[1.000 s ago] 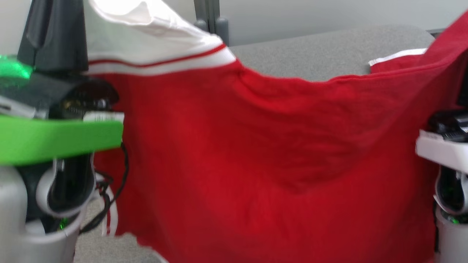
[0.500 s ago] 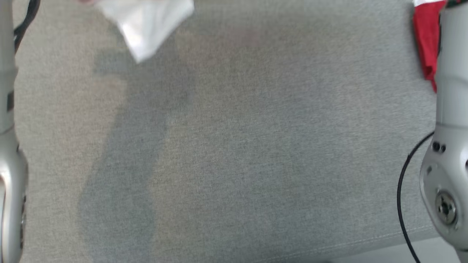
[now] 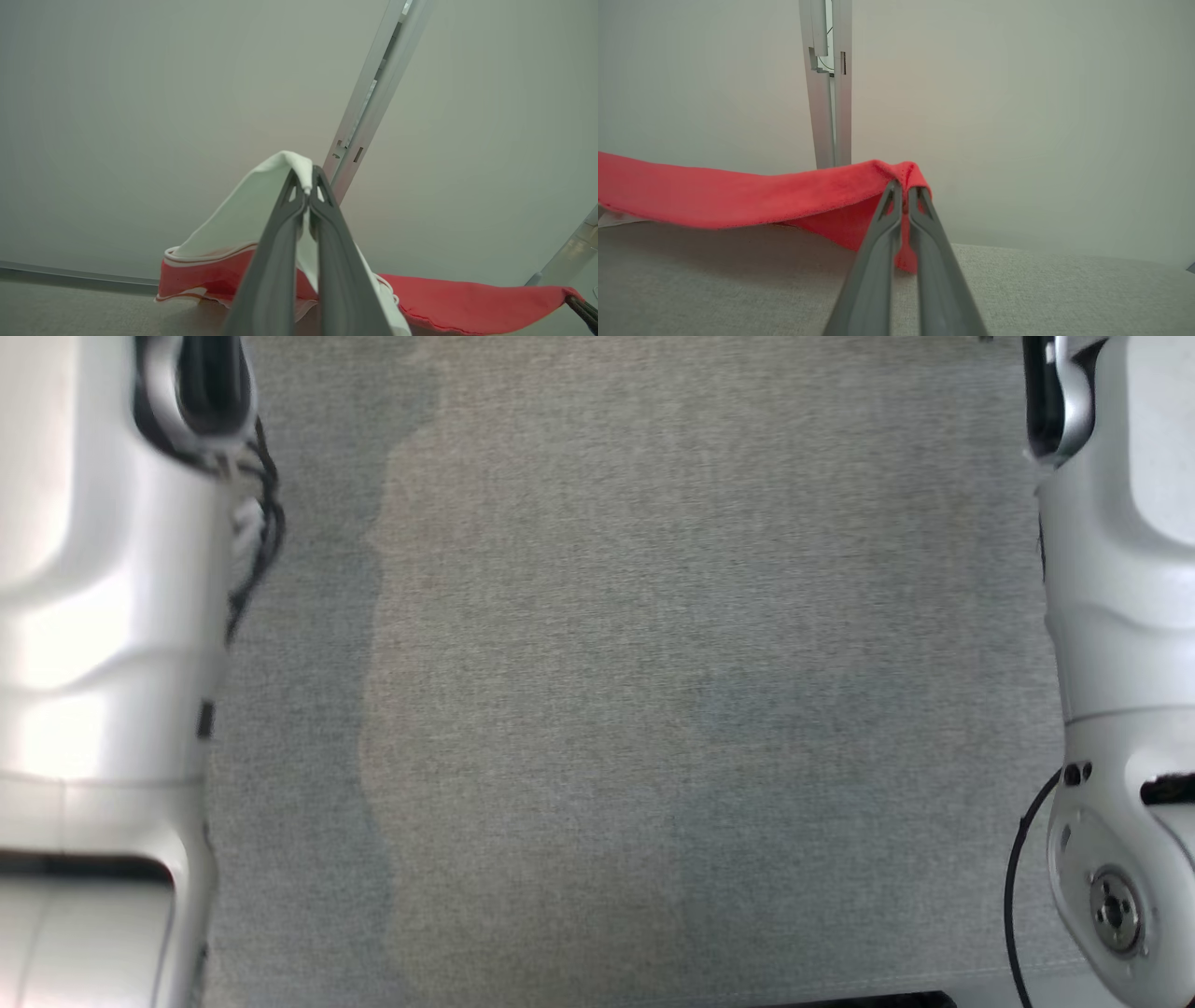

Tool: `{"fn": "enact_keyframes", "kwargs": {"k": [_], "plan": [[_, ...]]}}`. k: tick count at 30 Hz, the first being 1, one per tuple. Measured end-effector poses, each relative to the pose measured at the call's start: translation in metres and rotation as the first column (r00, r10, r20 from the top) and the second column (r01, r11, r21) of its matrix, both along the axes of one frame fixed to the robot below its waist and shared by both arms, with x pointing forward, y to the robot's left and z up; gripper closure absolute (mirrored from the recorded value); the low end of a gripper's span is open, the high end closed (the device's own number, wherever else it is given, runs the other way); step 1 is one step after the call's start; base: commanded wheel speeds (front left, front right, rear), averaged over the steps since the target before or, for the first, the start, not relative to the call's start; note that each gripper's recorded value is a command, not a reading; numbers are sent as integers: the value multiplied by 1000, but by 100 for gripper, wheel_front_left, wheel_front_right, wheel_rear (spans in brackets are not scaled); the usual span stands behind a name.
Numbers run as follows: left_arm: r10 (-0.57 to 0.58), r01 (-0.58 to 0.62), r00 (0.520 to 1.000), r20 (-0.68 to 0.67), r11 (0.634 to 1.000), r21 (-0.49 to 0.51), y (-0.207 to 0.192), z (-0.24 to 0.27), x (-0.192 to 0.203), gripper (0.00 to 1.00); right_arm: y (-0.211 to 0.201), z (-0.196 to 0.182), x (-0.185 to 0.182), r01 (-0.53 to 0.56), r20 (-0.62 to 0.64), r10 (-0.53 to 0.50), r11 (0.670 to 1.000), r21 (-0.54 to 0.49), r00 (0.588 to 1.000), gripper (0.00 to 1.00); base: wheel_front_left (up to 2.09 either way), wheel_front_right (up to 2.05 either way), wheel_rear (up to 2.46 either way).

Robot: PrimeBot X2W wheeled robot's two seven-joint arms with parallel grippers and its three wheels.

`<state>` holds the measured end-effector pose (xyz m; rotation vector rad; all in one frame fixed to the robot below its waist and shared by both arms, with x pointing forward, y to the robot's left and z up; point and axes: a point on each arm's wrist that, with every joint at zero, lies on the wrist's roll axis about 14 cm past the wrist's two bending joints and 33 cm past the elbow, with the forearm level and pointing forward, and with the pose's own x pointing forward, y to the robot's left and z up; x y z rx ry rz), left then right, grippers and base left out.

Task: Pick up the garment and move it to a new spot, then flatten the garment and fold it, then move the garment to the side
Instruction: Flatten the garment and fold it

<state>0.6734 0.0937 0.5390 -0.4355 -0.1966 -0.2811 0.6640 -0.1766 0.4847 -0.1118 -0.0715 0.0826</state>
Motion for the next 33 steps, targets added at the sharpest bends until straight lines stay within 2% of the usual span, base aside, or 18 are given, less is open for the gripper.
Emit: {"fn": "enact_keyframes", "kwargs": {"k": [5, 17, 24, 33], "plan": [[53, -57, 994, -99, 998, -33, 25, -52, -30, 100, 9, -33, -13, -6, -57, 9, 998, 69, 998, 100, 0, 0, 0], [67, -77, 989, -130, 995, -66, 30, -60, -106, 100, 4, -20, -65, 7, -56, 1, 988, 154, 998, 100, 0, 0, 0], [67, -83, 985, -158, 992, -96, 32, -55, -171, 100, 1, -4, -118, 12, -32, -5, 976, 219, 999, 100, 0, 0, 0], [73, -101, 978, -194, 985, -139, 33, -42, -269, 100, -9, 14, -210, 34, -1, -36, 963, 268, 999, 100, 0, 0, 0]]}}
